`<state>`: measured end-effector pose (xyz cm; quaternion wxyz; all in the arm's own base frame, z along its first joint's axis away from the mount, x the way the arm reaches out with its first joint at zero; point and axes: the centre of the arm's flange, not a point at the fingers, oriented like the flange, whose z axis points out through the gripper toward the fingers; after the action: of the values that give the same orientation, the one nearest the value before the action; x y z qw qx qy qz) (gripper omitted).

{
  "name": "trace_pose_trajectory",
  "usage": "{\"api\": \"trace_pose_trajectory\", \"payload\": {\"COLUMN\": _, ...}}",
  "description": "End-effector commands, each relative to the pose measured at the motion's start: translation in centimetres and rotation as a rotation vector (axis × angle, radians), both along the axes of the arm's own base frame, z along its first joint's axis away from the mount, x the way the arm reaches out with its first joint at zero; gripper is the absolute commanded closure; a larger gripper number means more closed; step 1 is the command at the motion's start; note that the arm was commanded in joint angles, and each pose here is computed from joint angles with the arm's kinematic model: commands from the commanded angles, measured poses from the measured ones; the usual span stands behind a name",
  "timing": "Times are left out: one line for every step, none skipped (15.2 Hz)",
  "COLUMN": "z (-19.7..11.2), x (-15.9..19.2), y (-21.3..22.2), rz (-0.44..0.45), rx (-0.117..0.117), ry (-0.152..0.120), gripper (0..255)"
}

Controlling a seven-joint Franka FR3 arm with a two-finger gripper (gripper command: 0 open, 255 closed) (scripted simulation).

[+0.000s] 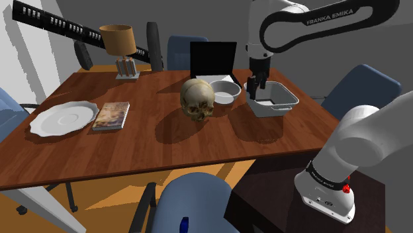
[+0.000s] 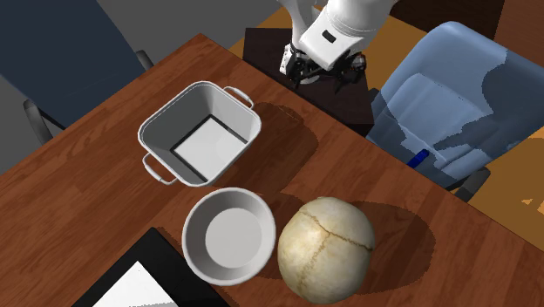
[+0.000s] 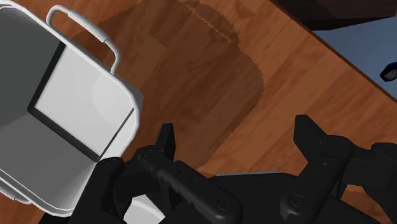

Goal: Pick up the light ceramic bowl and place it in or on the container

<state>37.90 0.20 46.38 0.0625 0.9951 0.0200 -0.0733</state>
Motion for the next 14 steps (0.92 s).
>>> {"api": "trace_pose_trajectory", "payload": {"z": -1.4, "x": 1.7, "y": -0.4, "rz": 0.019, "rx": -0.016, "ry": -0.018, "gripper": 0}}
{"api": "trace_pose_trajectory", "payload": {"z": -2.2, "x": 2.6, "y": -0.7, "rz": 0.028, "rx": -0.024, "ry": -0.026, "gripper": 0}}
{"api": "trace_pose_trajectory", "payload": {"z": -2.9, "x": 3.4, "y": -0.9, "rz": 0.037, "rx": -0.032, "ry": -0.034, "gripper": 0}}
{"api": "trace_pose_trajectory", "payload": {"z": -3.7, "x": 4.3, "y": -1.2, "rz": 0.046, "rx": -0.039, "ry": -0.042, "gripper": 0}}
{"api": "trace_pose_trajectory", "payload": {"z": -4.4, "x": 5.2, "y": -1.4, "rz": 0.055, "rx": -0.047, "ry": -0.049, "gripper": 0}}
{"api": "trace_pose_trajectory", "payload": {"z": -5.1, "x": 6.1, "y": -1.7, "rz": 0.064, "rx": -0.055, "ry": -0.057, "gripper": 0}}
{"api": "trace_pose_trajectory", "payload": {"z": -5.8, "x": 7.0, "y": -2.0, "rz": 0.073, "rx": -0.063, "ry": -0.065, "gripper": 0}}
{"api": "trace_pose_trajectory", "payload": {"z": -6.5, "x": 7.9, "y": -2.2, "rz": 0.082, "rx": -0.071, "ry": -0.073, "gripper": 0}}
{"api": "trace_pose_trajectory", "payload": {"z": -7.2, "x": 8.9, "y": -2.5, "rz": 0.090, "rx": -0.079, "ry": -0.080, "gripper": 0}}
{"api": "trace_pose_trajectory", "payload": {"z": -7.9, "x": 9.8, "y": -2.7, "rz": 0.099, "rx": -0.086, "ry": -0.088, "gripper": 0}}
{"api": "trace_pose_trajectory", "payload": {"z": -8.6, "x": 10.7, "y": -3.0, "rz": 0.108, "rx": -0.094, "ry": -0.096, "gripper": 0}}
{"api": "trace_pose_trajectory", "payload": {"z": -9.2, "x": 11.7, "y": -3.2, "rz": 0.117, "rx": -0.102, "ry": -0.104, "gripper": 0}}
{"api": "trace_pose_trajectory", "payload": {"z": -9.9, "x": 12.6, "y": -3.4, "rz": 0.126, "rx": -0.110, "ry": -0.112, "gripper": 0}}
{"api": "trace_pose_trajectory", "payload": {"z": -10.6, "x": 13.6, "y": -3.7, "rz": 0.135, "rx": -0.118, "ry": -0.119, "gripper": 0}}
